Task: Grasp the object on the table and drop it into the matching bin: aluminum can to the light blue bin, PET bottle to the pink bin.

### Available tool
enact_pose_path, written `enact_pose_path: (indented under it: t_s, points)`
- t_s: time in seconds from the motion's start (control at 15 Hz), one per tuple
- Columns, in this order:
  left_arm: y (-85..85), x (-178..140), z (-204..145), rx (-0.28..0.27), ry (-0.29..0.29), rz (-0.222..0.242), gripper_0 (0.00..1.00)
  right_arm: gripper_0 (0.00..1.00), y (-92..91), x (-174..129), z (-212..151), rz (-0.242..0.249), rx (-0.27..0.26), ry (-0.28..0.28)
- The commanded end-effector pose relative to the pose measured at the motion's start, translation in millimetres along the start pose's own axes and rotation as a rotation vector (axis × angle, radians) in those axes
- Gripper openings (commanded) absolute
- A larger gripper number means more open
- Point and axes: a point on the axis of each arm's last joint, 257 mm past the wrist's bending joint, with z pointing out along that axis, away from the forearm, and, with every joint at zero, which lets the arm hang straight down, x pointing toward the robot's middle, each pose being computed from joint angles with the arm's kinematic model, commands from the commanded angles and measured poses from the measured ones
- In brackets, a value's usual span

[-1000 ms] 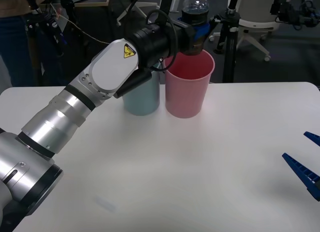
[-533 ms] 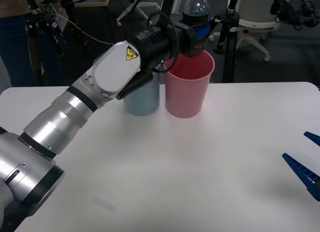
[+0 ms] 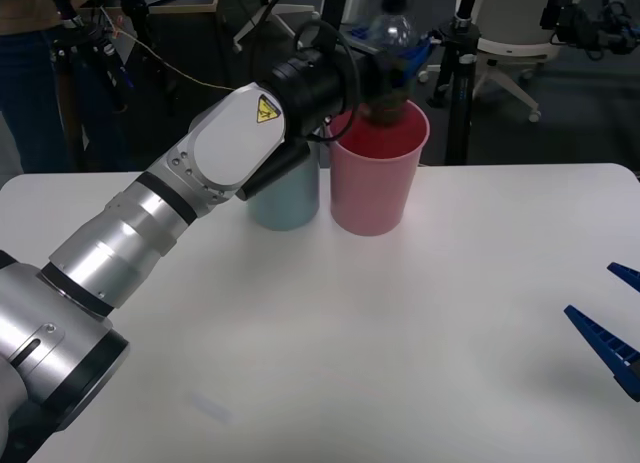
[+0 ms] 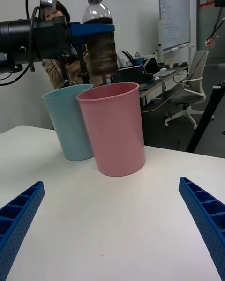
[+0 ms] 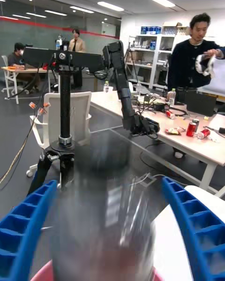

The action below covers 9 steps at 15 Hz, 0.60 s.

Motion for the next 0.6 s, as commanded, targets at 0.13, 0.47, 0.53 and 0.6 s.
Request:
enact_pose_path:
  t_s: [0.13, 0.47, 0.53, 0.6]
  points:
    - [-0.9, -2.9, 0.8, 0.002, -0.004, 0.013, 1.0, 1.0, 0.0, 0.0, 0.0, 0.0, 0.0, 0.0]
    - [-1.7, -5.6, 1.6, 0.004, -0.007, 0.017, 1.0, 1.0, 0.0, 0.0, 0.0, 0.0, 0.0, 0.0]
    - [-1.7, -4.4, 1.3, 0.004, -0.004, 0.016, 1.0, 1.0, 0.0, 0.0, 0.0, 0.0, 0.0, 0.0]
    - [-2.0, -5.3, 1.6, 0.004, -0.005, 0.017, 1.0, 1.0, 0.0, 0.0, 0.0, 0.0, 0.0, 0.0]
